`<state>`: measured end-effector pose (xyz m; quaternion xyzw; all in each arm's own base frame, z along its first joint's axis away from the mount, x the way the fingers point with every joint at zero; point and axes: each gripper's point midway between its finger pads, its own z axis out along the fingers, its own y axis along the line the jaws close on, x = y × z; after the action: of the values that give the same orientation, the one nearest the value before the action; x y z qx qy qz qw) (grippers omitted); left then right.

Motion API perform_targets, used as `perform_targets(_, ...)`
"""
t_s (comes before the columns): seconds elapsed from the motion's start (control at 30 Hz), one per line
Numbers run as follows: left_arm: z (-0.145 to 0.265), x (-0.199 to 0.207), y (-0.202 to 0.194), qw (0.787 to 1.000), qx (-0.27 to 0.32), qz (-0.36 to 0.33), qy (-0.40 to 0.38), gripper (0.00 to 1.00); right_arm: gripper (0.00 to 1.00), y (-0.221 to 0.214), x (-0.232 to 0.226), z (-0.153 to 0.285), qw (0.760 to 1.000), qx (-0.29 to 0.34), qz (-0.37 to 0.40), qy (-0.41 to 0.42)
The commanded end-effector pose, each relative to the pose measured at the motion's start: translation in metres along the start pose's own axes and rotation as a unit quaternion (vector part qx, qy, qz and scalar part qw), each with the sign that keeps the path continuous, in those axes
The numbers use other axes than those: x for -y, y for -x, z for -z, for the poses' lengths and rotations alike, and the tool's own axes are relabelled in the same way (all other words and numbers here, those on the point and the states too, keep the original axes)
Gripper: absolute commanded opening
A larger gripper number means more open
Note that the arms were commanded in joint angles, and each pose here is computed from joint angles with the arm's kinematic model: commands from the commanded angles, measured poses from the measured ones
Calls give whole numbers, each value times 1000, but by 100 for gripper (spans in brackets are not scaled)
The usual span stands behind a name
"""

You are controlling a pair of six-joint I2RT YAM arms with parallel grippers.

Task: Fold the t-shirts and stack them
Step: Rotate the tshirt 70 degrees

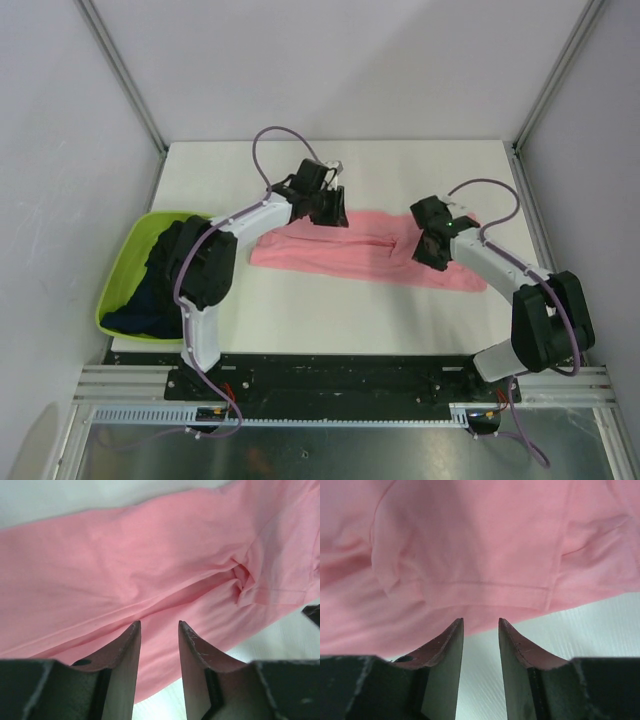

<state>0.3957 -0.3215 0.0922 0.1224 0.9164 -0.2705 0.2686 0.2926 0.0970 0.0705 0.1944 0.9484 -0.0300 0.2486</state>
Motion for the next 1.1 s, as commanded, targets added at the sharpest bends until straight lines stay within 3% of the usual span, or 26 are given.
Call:
perform_targets(0.0,28,-6,9,1000,8,-16,15,41,39,23,17,-3,992,24,-125,-16)
perform_targets(0.4,51,-26,-26,999,-11,-14,48,42,46,-15,53,-37,955,-6,-292,-57)
perform_targets(0.83,61,-20,-18,999,3,-9,43,42,50,-16,75,-52,944,-6,-321,-82)
perform_targets(1.07,70,-33,-16,997,21,18,75,42,46,19,76,-78,946,19,-315,-69)
